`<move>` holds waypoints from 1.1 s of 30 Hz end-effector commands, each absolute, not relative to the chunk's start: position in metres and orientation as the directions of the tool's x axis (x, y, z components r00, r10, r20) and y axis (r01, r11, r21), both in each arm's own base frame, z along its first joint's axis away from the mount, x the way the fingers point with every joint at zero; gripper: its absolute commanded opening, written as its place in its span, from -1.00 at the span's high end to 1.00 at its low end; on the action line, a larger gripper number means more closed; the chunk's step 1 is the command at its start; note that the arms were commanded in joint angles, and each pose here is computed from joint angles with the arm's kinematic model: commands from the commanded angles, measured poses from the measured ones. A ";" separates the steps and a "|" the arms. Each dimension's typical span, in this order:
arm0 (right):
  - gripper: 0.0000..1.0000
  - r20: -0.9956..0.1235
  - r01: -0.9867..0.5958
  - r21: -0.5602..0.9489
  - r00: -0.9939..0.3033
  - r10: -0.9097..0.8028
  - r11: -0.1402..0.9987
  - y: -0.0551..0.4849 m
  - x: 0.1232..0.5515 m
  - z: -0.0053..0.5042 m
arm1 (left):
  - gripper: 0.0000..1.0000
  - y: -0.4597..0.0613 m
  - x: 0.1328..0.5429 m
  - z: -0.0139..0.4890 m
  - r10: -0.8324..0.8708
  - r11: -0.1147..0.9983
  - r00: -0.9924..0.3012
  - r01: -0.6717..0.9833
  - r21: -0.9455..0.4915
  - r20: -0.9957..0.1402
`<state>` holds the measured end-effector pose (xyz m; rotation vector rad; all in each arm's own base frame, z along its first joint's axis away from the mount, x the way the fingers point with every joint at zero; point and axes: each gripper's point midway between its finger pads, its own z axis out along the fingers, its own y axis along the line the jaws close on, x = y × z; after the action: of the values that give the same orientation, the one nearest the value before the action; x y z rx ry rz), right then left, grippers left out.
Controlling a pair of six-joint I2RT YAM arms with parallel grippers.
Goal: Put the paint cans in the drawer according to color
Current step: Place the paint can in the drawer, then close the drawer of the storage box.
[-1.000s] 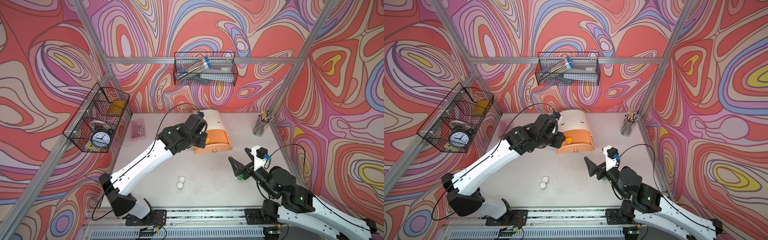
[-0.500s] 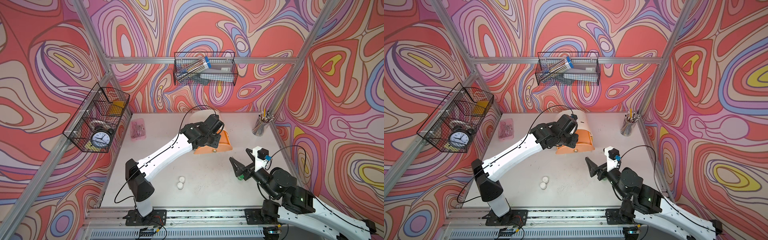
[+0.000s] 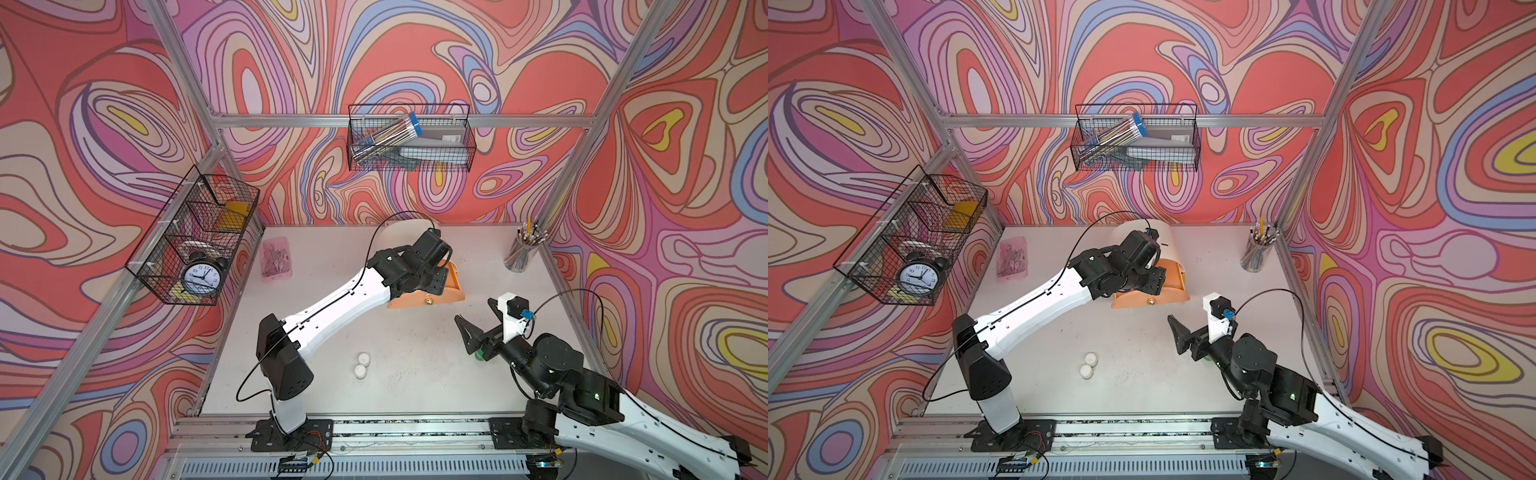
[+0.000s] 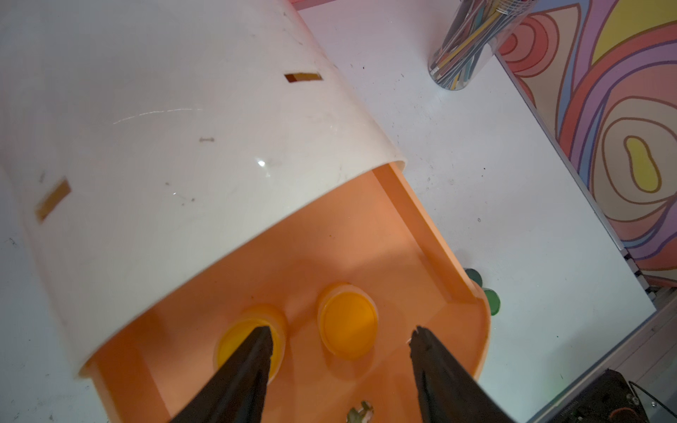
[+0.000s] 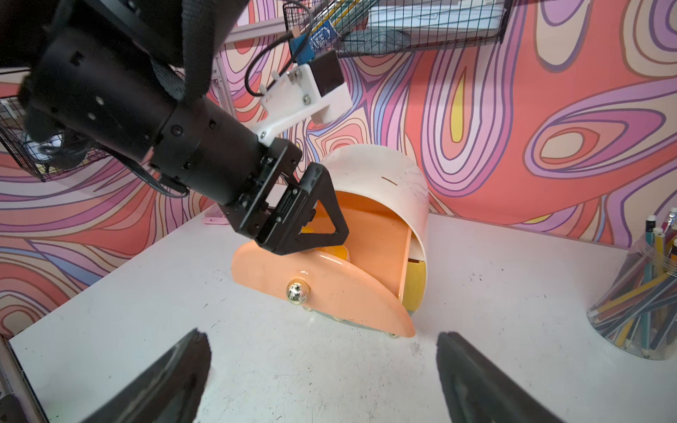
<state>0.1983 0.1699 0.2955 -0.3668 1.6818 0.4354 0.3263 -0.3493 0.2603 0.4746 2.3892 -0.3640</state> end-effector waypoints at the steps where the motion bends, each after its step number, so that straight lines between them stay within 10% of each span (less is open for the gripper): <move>1: -0.96 -0.977 -0.452 0.026 -0.200 -0.073 0.891 0.179 0.207 0.273 | -0.36 -0.326 0.318 0.293 0.216 0.901 -0.659 0.419 -0.113 -0.720; 33: -0.94 -0.985 -0.175 -0.064 -0.148 -0.091 0.983 0.270 0.306 0.249 | -0.74 -0.175 0.252 0.257 0.119 0.959 -0.455 0.283 -0.016 -0.883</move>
<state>0.2972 0.2639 0.2308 -0.2325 1.7743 0.0772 0.2532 -0.1833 0.2553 0.3415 2.0739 -0.1790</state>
